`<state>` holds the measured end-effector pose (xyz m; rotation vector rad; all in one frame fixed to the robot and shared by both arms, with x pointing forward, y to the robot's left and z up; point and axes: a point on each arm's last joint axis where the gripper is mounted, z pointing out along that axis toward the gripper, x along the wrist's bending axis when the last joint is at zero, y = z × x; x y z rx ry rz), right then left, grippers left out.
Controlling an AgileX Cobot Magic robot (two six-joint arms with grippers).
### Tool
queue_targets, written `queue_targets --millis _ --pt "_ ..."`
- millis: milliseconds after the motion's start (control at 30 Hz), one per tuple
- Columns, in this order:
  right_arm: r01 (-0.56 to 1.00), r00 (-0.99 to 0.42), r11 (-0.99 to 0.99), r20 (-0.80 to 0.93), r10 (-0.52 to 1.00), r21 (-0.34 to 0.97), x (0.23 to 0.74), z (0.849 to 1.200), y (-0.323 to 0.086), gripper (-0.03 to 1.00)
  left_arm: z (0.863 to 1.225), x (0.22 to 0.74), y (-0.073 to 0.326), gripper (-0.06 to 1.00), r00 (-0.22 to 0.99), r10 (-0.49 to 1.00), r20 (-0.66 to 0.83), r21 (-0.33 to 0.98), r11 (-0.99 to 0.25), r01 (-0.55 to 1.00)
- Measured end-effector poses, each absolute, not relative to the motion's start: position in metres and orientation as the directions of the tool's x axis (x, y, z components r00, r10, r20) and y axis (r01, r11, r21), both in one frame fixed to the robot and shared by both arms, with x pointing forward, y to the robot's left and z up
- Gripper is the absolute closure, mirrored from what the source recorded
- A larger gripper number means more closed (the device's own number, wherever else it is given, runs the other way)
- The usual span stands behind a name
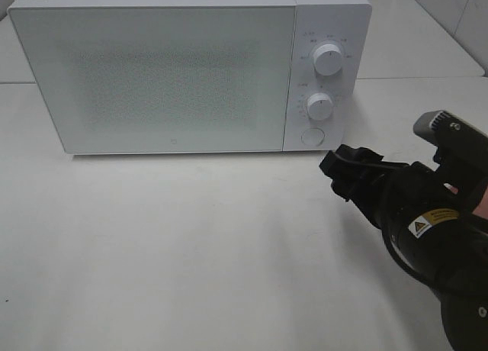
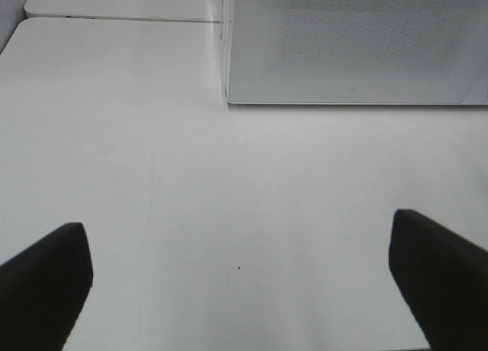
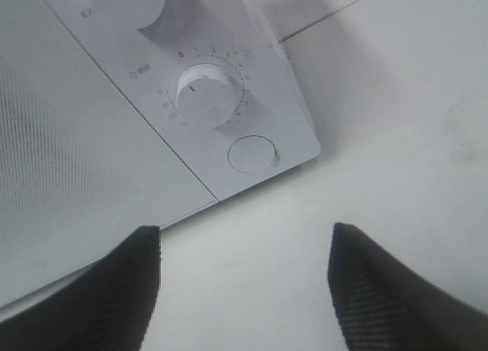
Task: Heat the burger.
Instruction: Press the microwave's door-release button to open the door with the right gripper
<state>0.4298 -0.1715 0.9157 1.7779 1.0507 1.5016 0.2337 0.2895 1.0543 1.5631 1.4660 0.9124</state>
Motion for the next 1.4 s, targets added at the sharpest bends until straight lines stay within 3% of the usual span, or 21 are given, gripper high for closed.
queue_targets --millis 133,200,333,400,433,500,700,733,800,867,1400 --pt "0.188 0.084 -0.639 0.635 0.768 0.746 0.4298 0.9157 -0.1715 0.37 1.0543 0.2337 0.2895 -0.03 0.072 0.997 -0.013 0.903 -0.019 0.428" --pt "0.170 0.117 -0.766 0.759 0.640 0.620 0.4298 0.9157 -0.1715 0.43 1.0543 0.2337 0.2895 -0.03 0.072 0.997 -0.013 0.903 -0.019 0.428" --pt "0.152 0.140 -0.850 0.840 0.523 0.504 0.4298 0.9157 -0.1715 0.50 1.0543 0.2337 0.2895 -0.03 0.072 0.997 -0.013 0.903 -0.019 0.428" --pt "0.126 0.163 -0.925 0.913 0.375 0.357 0.4298 0.9157 -0.1715 0.58 1.0543 0.2337 0.2895 -0.03 0.072 0.997 -0.013 0.903 -0.019 0.428" --pt "0.126 0.163 -0.925 0.913 0.375 0.357 0.4298 0.9157 -0.1715 0.58 1.0543 0.2337 0.2895 -0.03 0.072 0.997 -0.013 0.903 -0.019 0.428" --pt "0.102 0.180 -0.969 0.954 0.239 0.224 0.4298 0.9157 -0.1715 0.68 1.0543 0.2337 0.2895 -0.03 0.072 0.997 -0.013 0.903 -0.019 0.428" --pt "0.072 0.193 -0.995 0.977 0.088 0.076 0.4298 0.9157 -0.1716 0.84 1.0543 0.2337 0.2895 -0.03 0.072 0.997 -0.013 0.903 -0.019 0.428" --pt "0.072 0.193 -0.995 0.977 0.088 0.076 0.4298 0.9157 -0.1716 0.84 1.0543 0.2337 0.2895 -0.03 0.072 0.997 -0.013 0.903 -0.019 0.428" --pt "0.065 0.205 -0.997 0.978 0.042 0.029 0.4296 0.9149 -0.1714 0.94 1.0543 0.2337 0.2895 -0.03 0.072 0.997 -0.013 0.903 -0.019 0.428" --pt "0.065 0.216 -0.998 0.976 0.035 0.022 0.4294 0.9139 -0.1713 0.95 1.0543 0.2337 0.2895 -0.03 0.072 0.997 -0.013 0.903 -0.019 0.428" --pt "0.035 0.269 -0.999 0.963 0.018 0.009 0.4347 0.9079 -0.1721 0.95 1.0543 0.2337 0.2895 -0.03 0.072 0.997 -0.013 0.903 -0.019 0.428"
